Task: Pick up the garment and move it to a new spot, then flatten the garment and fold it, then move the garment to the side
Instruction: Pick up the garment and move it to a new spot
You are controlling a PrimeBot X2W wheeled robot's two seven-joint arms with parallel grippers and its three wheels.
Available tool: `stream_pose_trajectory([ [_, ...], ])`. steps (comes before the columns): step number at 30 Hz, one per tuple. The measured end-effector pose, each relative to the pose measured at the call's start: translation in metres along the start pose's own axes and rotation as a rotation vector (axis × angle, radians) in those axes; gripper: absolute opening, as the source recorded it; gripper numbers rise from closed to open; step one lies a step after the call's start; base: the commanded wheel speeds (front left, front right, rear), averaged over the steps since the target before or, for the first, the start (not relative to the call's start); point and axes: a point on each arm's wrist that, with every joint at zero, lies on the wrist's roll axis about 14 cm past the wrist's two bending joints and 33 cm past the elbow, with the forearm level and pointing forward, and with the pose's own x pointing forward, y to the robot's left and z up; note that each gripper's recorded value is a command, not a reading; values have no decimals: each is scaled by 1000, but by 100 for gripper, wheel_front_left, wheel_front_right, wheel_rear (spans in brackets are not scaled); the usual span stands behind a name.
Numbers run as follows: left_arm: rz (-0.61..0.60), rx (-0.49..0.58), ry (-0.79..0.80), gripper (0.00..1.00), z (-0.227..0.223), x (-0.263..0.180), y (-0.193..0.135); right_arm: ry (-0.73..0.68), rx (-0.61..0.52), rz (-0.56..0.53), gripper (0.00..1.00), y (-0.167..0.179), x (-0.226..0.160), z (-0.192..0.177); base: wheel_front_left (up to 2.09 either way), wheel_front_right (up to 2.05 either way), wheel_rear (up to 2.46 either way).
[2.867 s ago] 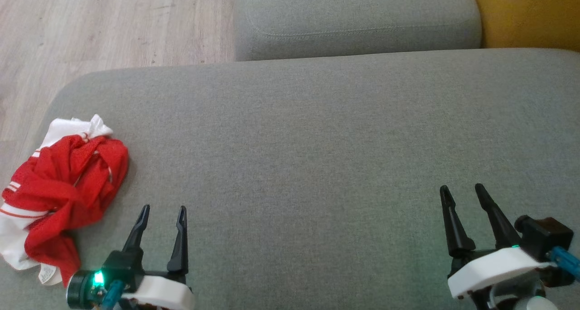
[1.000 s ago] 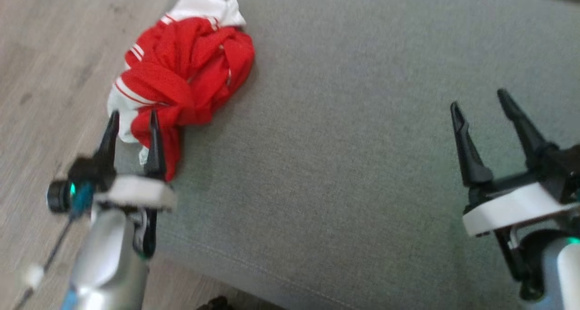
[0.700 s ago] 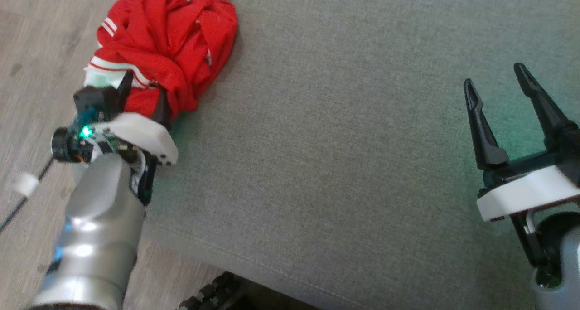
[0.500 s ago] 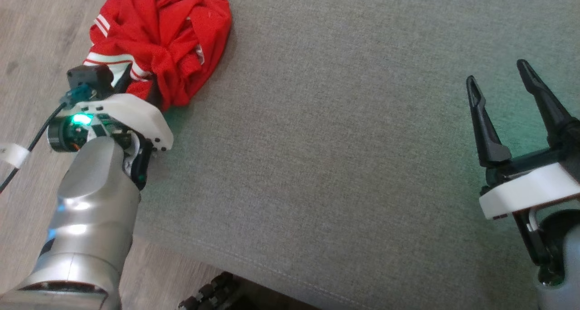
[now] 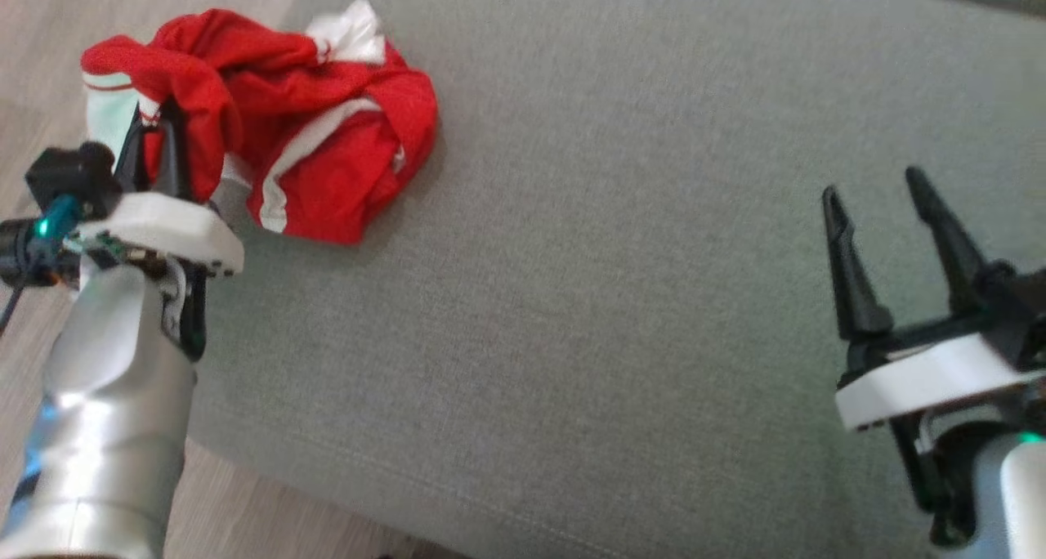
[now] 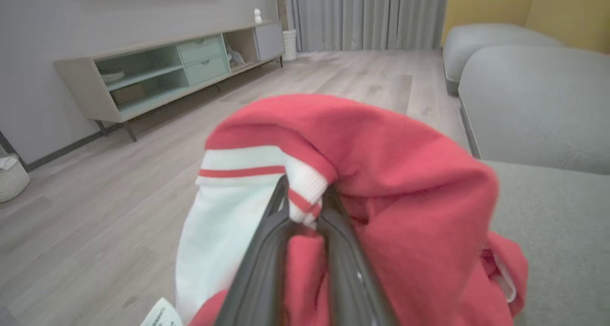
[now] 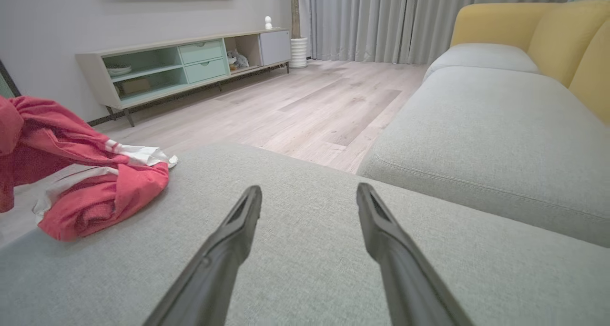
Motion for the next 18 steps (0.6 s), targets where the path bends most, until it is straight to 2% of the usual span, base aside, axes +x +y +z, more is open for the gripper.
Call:
stream_pose_trajectory([
  [5,-8,-2,-131,0,26,-31,3,-44,2,-21,100,9,-24,17,0,0,0],
  [9,-63,-20,-203,0,36,-53,-16,-76,-12,-60,100,6,-46,29,0,0,0],
  [12,-159,-27,-201,0,37,-62,-52,-81,-3,-109,100,-3,-62,31,0,0,0],
  [18,-438,-28,-185,0,47,-74,-160,-101,9,-238,100,-33,-97,33,0,0,0],
])
